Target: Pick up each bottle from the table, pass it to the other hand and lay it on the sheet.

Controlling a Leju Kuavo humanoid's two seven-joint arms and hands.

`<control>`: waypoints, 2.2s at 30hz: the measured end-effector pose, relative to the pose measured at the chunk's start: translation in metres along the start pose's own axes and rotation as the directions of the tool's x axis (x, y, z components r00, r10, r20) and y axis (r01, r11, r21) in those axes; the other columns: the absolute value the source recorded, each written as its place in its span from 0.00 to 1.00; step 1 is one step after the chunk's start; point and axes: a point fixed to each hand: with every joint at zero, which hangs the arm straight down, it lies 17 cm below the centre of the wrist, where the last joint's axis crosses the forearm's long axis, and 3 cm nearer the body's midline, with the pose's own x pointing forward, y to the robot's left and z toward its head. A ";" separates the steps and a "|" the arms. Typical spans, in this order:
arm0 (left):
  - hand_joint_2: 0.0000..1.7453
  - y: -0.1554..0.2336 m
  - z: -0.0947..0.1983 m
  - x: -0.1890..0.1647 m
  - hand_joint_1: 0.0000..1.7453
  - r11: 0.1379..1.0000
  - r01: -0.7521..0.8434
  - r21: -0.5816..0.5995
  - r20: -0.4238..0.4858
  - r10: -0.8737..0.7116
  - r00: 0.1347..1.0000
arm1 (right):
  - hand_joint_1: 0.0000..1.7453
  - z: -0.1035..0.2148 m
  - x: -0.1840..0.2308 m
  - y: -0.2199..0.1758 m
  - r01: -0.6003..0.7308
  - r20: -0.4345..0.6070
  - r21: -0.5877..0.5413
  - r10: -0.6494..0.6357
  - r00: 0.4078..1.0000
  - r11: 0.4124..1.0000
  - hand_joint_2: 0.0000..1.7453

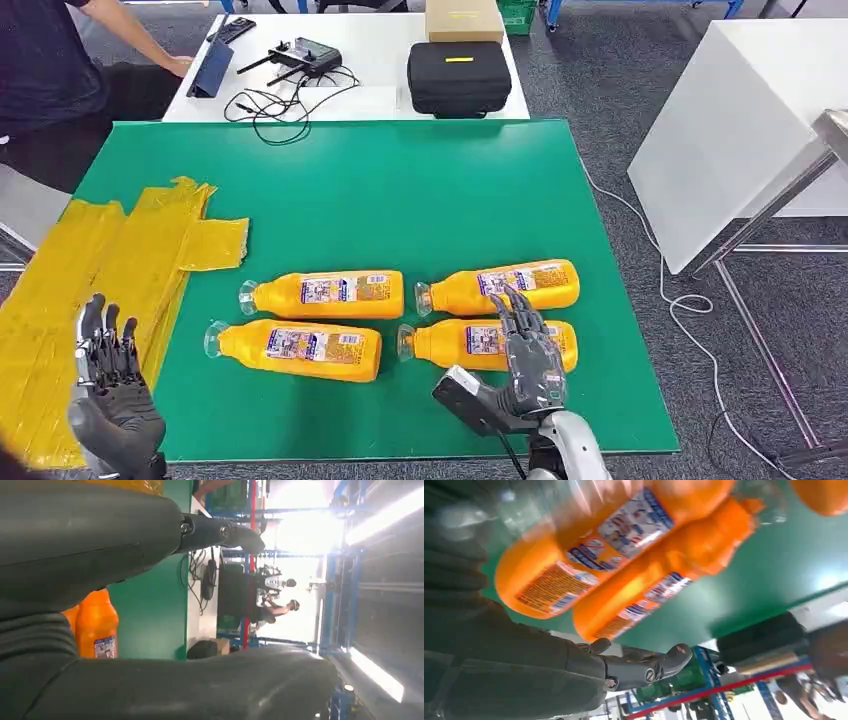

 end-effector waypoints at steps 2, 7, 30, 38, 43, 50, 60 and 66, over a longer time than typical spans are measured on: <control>0.00 0.002 0.002 0.001 0.00 1.000 -0.002 0.007 -0.002 0.002 1.000 | 0.00 0.001 -0.009 0.003 -0.007 -0.022 0.011 0.007 1.000 1.000 1.00; 0.00 0.004 0.002 0.000 0.00 1.000 0.002 0.010 -0.008 -0.002 1.000 | 0.00 0.003 -0.034 0.005 -0.025 -0.096 0.033 0.028 0.995 0.999 1.00; 0.00 -0.018 -0.023 -0.013 0.00 0.998 -0.048 -0.029 -0.023 0.048 0.999 | 0.00 0.030 -0.116 0.011 -0.056 -0.283 0.051 0.068 0.957 0.997 0.00; 0.00 -0.012 -0.019 -0.014 0.00 0.999 -0.044 -0.014 -0.017 0.044 0.999 | 0.00 0.018 -0.073 0.005 -0.046 -0.130 0.019 0.048 0.990 0.999 0.00; 0.00 -0.009 -0.019 -0.013 0.00 0.999 -0.043 -0.012 -0.013 0.043 0.999 | 0.00 0.010 -0.047 -0.003 -0.076 -0.066 0.016 0.077 0.995 0.997 0.00; 0.00 -0.013 -0.023 -0.015 0.00 0.998 -0.057 -0.028 -0.014 0.056 0.998 | 0.00 0.009 -0.054 -0.015 -0.129 -0.091 0.030 0.131 0.987 0.991 1.00; 0.00 -0.026 -0.035 -0.021 0.00 0.995 -0.078 -0.064 -0.021 0.077 0.997 | 0.00 0.008 -0.094 -0.004 -0.181 -0.170 0.095 0.195 0.966 0.979 1.00; 0.00 -0.041 -0.043 -0.025 0.00 0.991 -0.093 -0.097 -0.027 0.090 0.996 | 0.00 -0.002 -0.115 0.007 -0.199 -0.177 0.116 0.218 0.960 0.973 1.00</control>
